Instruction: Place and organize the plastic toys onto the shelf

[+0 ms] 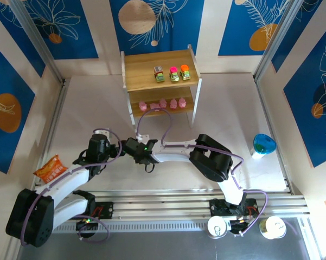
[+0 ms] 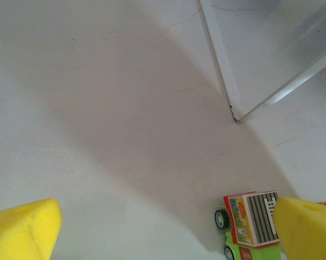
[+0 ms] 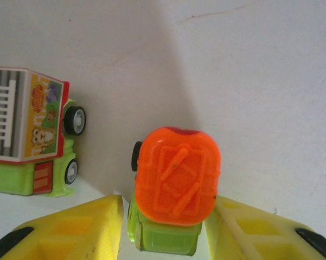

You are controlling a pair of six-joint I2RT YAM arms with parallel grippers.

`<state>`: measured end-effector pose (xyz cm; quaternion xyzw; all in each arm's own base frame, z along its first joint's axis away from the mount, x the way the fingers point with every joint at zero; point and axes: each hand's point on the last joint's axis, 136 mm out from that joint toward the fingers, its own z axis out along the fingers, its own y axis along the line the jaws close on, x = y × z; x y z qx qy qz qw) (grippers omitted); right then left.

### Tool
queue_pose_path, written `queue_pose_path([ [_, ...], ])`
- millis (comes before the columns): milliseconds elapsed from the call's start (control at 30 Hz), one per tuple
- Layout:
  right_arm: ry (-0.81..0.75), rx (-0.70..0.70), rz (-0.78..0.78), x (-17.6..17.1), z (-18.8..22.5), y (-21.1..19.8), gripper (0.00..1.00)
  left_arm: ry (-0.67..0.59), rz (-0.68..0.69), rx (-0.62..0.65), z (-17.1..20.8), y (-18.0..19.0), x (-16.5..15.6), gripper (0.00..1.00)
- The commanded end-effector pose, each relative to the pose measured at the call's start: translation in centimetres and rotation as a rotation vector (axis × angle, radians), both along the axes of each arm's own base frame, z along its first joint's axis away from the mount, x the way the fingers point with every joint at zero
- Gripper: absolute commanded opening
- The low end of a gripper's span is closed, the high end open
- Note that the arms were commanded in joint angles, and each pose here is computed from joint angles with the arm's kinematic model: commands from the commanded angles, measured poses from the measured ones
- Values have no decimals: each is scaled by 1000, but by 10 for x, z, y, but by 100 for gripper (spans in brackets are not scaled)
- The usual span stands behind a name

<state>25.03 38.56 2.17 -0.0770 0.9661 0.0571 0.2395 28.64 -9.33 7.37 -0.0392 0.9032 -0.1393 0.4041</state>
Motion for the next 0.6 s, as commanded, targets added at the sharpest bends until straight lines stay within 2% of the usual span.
queue_pose_path([
  [0, -30, -22, -61, 9, -5, -9, 42, -5, -2, -20, 0, -1, 1, 100],
  [333, -50, -34, -49, 8, -8, -10, 34, -3, -5, -20, 0, -1, 1, 100],
  [567, -122, -51, -18, 9, 24, -21, 32, -5, -22, -23, 0, -4, 2, 100],
])
